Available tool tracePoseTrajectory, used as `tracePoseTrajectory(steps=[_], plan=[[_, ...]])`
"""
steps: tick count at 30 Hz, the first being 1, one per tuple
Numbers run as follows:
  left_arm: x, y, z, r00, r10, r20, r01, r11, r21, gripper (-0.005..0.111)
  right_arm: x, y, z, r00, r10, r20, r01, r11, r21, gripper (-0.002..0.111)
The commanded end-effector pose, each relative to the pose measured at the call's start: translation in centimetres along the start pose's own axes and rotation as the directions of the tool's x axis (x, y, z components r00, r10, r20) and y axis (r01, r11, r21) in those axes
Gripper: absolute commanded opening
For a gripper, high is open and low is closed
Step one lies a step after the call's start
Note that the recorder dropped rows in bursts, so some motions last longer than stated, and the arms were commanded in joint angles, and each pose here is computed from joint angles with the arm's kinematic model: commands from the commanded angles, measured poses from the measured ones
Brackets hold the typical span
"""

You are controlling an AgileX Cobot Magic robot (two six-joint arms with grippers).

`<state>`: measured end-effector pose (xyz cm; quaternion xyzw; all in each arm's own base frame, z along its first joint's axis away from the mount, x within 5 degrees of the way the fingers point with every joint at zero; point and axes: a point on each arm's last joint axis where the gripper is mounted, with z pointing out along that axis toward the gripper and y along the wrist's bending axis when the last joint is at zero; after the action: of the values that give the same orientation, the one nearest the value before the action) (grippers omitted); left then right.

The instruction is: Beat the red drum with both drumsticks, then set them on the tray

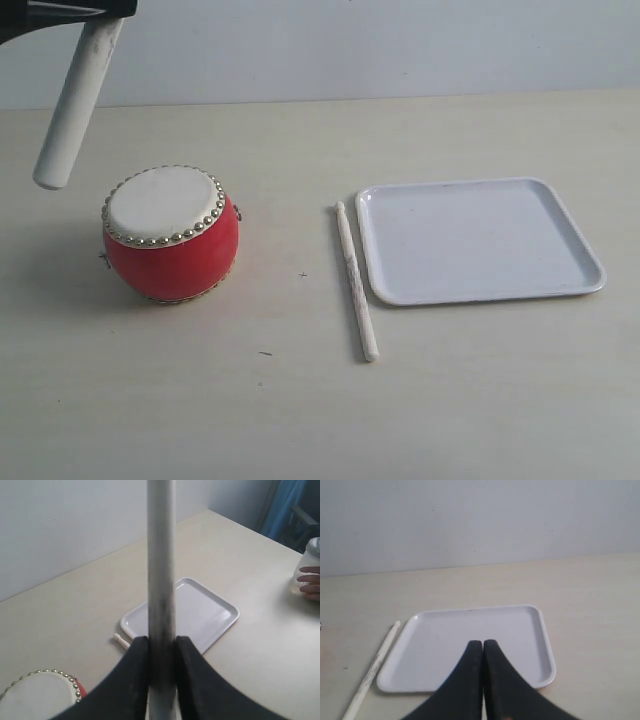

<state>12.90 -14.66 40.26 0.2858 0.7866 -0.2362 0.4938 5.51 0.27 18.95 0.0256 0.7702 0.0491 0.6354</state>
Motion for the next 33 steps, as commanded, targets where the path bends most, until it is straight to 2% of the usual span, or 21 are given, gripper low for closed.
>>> tracePoseTrajectory(steps=[1, 7, 16, 18, 21, 22, 26, 33], plan=[[0.1, -0.1, -0.2, 1.000, 0.003, 0.003, -0.003, 1.000, 0.002, 0.000, -1.1, 0.1, -0.1, 0.991, 0.004, 0.136, -0.002, 1.000, -0.009, 0.000], [0.1, -0.1, -0.2, 1.000, 0.003, 0.003, -0.003, 1.000, 0.002, 0.000, -2.5, 0.2, -0.4, 0.941, 0.181, 0.285, -0.167, 0.983, -0.073, 0.000], [0.1, -0.1, -0.2, 1.000, 0.006, 0.001, -0.006, 1.000, 0.000, 0.000, -3.1, 0.2, -0.6, 0.921, 0.189, 0.342, -0.168, 0.982, -0.089, 0.000], [0.1, -0.1, -0.2, 1.000, 0.006, 0.001, -0.006, 1.000, 0.000, 0.000, -3.1, 0.2, -0.6, 0.909, 0.244, 0.339, -0.220, 0.969, -0.109, 0.000], [0.1, -0.1, -0.2, 1.000, 0.006, 0.001, -0.006, 1.000, 0.000, 0.000, -3.8, 0.3, -0.9, 0.837, 0.391, 0.384, -0.342, 0.920, -0.191, 0.000], [0.1, -0.1, -0.2, 1.000, 0.006, 0.001, -0.006, 1.000, 0.000, 0.000, -3.9, 0.3, -0.9, 0.828, 0.400, 0.394, -0.346, 0.916, -0.202, 0.000], [0.1, -0.1, -0.2, 1.000, 0.005, 0.003, -0.005, 1.000, 0.001, 0.000, -3.7, 0.4, -0.9, 0.860, 0.339, 0.381, -0.291, 0.940, -0.178, 0.000], [0.0, -0.1, -0.2, 1.000, 0.006, 0.010, -0.007, 1.000, 0.002, 0.000, -6.1, 0.8, -0.9, 0.891, 0.291, 0.349, -0.251, 0.955, -0.156, 0.000]])
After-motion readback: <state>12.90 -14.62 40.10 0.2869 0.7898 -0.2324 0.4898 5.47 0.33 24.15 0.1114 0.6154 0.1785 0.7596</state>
